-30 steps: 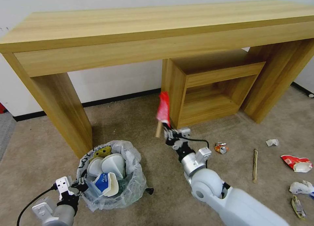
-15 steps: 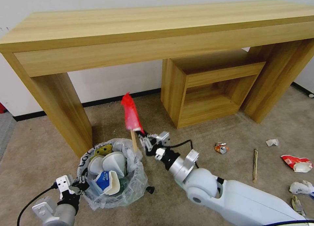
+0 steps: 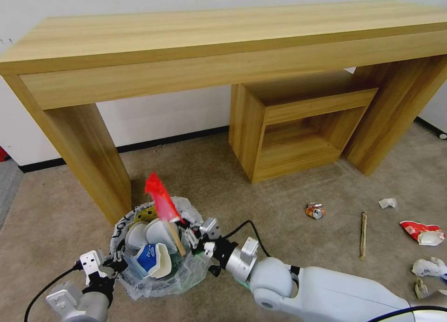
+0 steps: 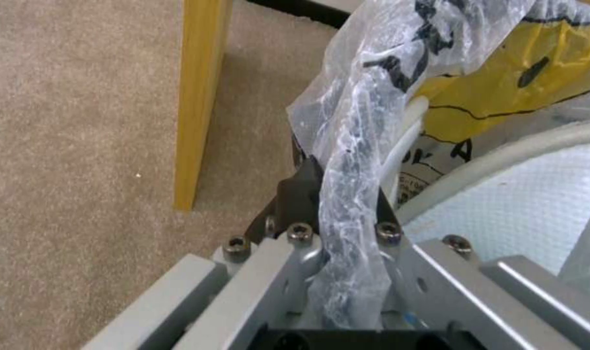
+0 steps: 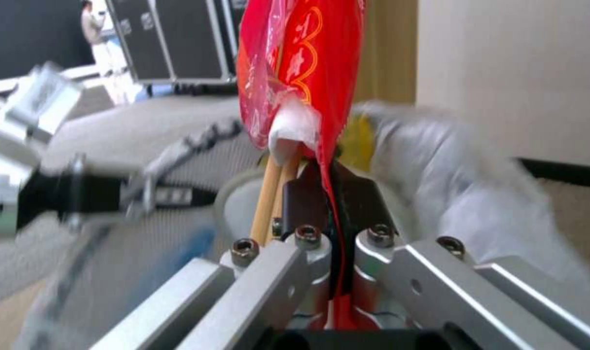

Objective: Pick up the trash bin and place the garbage on the floor into it.

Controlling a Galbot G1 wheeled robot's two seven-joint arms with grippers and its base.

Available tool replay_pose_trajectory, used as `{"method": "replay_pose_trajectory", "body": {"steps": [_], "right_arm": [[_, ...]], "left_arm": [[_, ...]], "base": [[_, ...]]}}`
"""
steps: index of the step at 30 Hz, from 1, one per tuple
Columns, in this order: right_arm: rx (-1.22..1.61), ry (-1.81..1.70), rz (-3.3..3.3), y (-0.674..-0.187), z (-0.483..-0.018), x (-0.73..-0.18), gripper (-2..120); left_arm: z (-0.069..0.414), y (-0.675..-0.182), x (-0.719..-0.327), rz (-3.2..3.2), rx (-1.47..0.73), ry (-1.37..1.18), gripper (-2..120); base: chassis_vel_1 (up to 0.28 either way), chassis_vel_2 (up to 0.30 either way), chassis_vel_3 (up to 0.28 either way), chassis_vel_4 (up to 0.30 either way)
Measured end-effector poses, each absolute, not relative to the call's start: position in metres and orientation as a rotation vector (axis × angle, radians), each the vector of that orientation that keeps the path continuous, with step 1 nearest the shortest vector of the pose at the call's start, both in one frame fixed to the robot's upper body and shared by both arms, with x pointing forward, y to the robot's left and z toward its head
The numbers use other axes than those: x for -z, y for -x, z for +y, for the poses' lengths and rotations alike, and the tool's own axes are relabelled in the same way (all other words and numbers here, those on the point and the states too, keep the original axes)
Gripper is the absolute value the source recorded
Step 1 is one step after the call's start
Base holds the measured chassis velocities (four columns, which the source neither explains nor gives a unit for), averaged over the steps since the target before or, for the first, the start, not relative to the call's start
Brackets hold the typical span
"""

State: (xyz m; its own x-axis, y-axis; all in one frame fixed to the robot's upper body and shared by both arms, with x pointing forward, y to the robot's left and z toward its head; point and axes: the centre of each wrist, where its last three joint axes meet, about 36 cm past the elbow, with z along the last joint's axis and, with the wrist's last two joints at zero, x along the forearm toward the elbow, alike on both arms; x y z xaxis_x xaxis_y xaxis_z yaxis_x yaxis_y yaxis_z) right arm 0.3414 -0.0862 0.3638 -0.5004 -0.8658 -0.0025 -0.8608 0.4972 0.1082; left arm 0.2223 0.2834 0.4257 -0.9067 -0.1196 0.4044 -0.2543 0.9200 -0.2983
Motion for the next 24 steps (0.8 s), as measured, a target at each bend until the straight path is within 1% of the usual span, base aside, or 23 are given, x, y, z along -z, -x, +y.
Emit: {"method": "replay_pose_trajectory", "body": {"steps": [5,10,17,24], "right_arm": [[0.109,-1.574,-2.65,-0.342,-0.078,-0.352,0],[0.128,-1.596,-2.651,-0.345,-0.062,-0.354,0],[0.11,-1.589,-2.652,-0.348,-0.057,-0.35,0],[0.066,-1.58,-2.658,-0.357,-0.045,-0.331,0]], "left_arm": [[0.283,-0.222,-0.426,-2.696,-0.495,-0.273,1],[0.282,-0.222,-0.425,-2.695,-0.496,-0.273,1],[0.283,-0.222,-0.424,-2.696,-0.496,-0.274,1],[0.283,-0.223,-0.422,-2.693,-0.498,-0.269,1]], "base": [[0.0,0.0,0.0,0.0],[0.0,0.0,0.0,0.0],[0.0,0.0,0.0,0.0],[0.0,0.0,0.0,0.0]]}}
